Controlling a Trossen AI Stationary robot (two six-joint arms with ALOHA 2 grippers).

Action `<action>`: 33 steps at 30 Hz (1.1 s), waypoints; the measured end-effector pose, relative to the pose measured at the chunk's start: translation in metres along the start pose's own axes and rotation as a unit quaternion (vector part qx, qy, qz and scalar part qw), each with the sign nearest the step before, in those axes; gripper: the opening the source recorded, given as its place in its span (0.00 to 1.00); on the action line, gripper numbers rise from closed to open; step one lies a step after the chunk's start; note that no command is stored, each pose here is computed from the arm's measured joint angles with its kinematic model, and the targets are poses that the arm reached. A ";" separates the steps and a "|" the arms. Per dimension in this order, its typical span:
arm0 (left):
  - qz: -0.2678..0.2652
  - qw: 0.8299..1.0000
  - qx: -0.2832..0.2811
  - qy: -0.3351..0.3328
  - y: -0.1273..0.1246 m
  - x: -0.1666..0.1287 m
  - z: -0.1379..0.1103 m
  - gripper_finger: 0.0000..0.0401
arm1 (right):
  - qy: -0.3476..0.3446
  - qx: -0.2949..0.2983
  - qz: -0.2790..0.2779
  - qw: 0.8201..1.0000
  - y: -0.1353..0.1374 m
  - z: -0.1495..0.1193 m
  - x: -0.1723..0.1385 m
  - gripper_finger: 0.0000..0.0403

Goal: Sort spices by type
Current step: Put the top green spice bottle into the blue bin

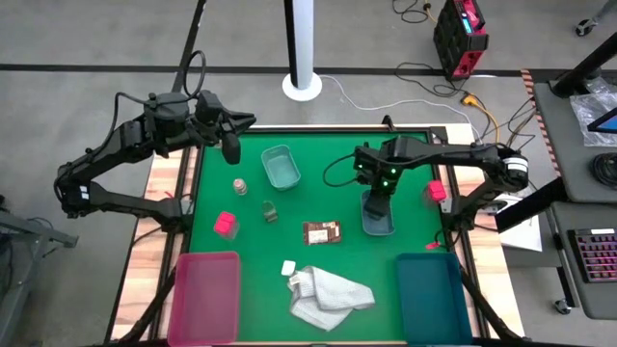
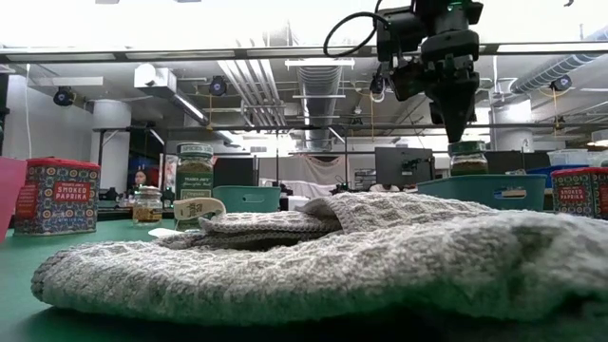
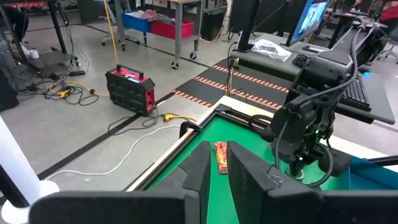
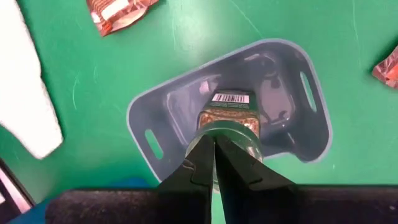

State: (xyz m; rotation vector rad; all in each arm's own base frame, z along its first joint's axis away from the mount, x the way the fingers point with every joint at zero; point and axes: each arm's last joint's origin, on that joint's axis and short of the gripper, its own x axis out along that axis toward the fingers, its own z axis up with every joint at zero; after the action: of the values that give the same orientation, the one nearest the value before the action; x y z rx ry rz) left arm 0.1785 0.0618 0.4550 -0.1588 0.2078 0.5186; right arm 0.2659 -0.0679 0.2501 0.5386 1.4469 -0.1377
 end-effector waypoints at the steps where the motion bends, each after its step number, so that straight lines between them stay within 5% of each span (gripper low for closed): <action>1: 0.000 1.000 0.002 0.000 0.000 0.000 0.000 0.09 | -0.001 0.004 -0.001 1.000 0.000 0.000 0.000 0.02; 10: 0.000 1.000 0.006 0.000 0.000 0.000 0.000 0.09 | -0.012 0.053 -0.045 0.998 -0.003 0.000 0.000 0.02; 22: 0.001 1.000 0.018 0.000 0.000 0.000 0.000 0.09 | -0.044 0.230 -0.067 0.970 -0.004 -0.002 -0.005 0.02; 27: 0.001 1.000 0.023 0.000 0.000 0.000 0.000 0.09 | -0.080 0.247 -0.059 0.964 -0.002 -0.006 -0.026 0.02; 33: 0.001 0.999 0.032 0.000 0.000 0.000 0.000 0.09 | -0.036 0.268 -0.126 0.954 -0.011 -0.028 -0.034 0.02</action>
State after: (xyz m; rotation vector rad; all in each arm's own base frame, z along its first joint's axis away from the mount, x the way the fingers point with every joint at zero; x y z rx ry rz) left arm 0.1785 0.0618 0.4549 -0.0968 0.2247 0.5130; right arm 0.2317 -0.0736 0.2794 0.7754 1.4001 -0.7628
